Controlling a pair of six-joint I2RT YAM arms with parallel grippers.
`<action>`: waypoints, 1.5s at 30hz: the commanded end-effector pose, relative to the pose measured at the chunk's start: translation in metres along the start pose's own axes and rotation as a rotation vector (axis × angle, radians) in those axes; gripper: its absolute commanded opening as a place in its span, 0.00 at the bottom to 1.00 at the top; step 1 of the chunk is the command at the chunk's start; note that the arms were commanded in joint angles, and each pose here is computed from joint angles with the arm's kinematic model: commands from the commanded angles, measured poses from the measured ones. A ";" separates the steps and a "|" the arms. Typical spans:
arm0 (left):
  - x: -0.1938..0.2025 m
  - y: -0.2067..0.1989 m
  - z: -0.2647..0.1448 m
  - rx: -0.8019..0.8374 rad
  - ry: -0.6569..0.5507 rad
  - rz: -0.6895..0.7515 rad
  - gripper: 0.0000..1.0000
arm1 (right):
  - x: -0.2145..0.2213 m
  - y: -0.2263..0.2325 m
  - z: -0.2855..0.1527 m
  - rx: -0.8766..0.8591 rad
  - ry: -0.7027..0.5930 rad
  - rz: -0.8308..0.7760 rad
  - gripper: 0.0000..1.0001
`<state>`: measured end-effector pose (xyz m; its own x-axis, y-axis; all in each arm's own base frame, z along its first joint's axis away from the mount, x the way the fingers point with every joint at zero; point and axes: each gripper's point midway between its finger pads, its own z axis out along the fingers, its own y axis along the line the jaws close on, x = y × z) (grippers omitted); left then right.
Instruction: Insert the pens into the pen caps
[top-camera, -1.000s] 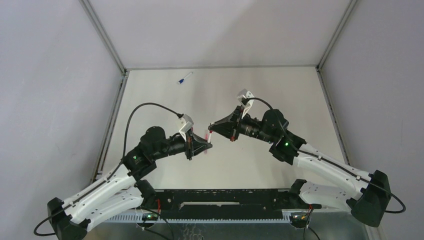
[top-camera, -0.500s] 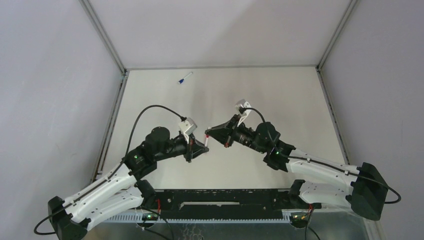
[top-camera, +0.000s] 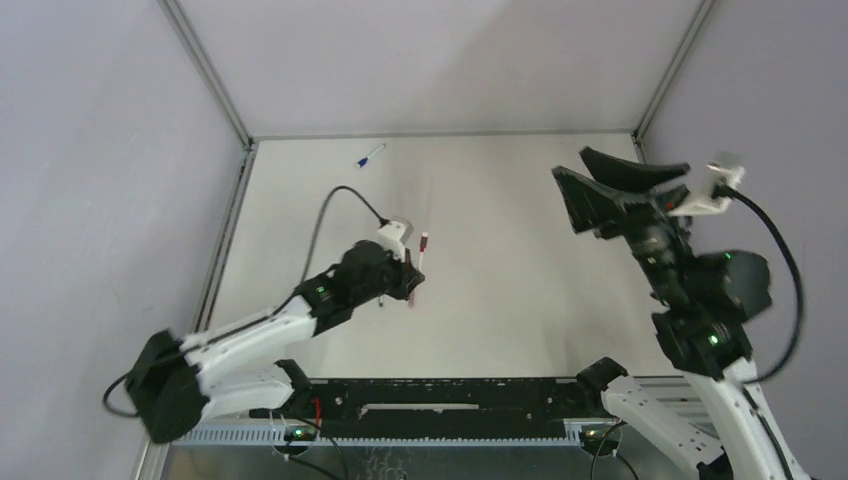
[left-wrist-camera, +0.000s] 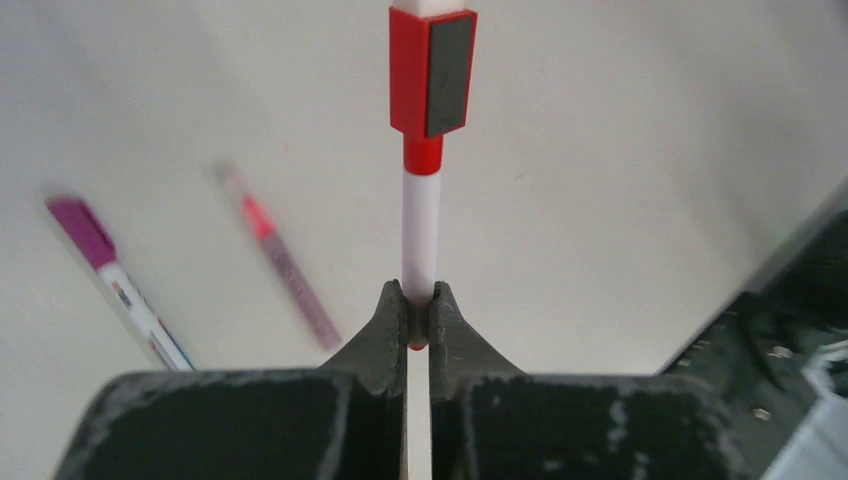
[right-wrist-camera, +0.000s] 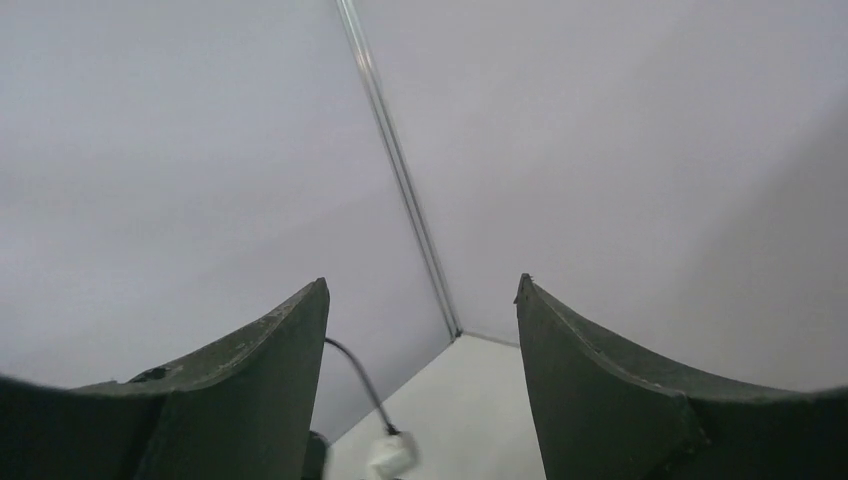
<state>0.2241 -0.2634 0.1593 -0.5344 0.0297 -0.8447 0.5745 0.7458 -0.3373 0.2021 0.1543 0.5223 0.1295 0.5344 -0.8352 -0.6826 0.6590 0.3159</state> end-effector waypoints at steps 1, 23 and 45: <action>0.021 0.013 0.032 -0.225 0.133 -0.060 0.00 | 0.076 -0.047 -0.032 0.193 0.240 0.008 0.75; 0.106 -0.027 0.102 -0.411 0.546 -0.099 0.18 | 0.099 -0.061 -0.117 0.284 0.333 -0.068 0.75; -0.175 0.179 0.053 -0.565 0.164 0.263 0.79 | 0.133 -0.044 -0.093 0.115 0.452 -0.061 0.92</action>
<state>0.4075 -0.1872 0.2312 -0.5993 0.0324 -0.7998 0.1384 0.9883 -0.0636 0.1824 0.1290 0.3481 -0.1835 0.2414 -0.9529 -0.5136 0.8030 0.3023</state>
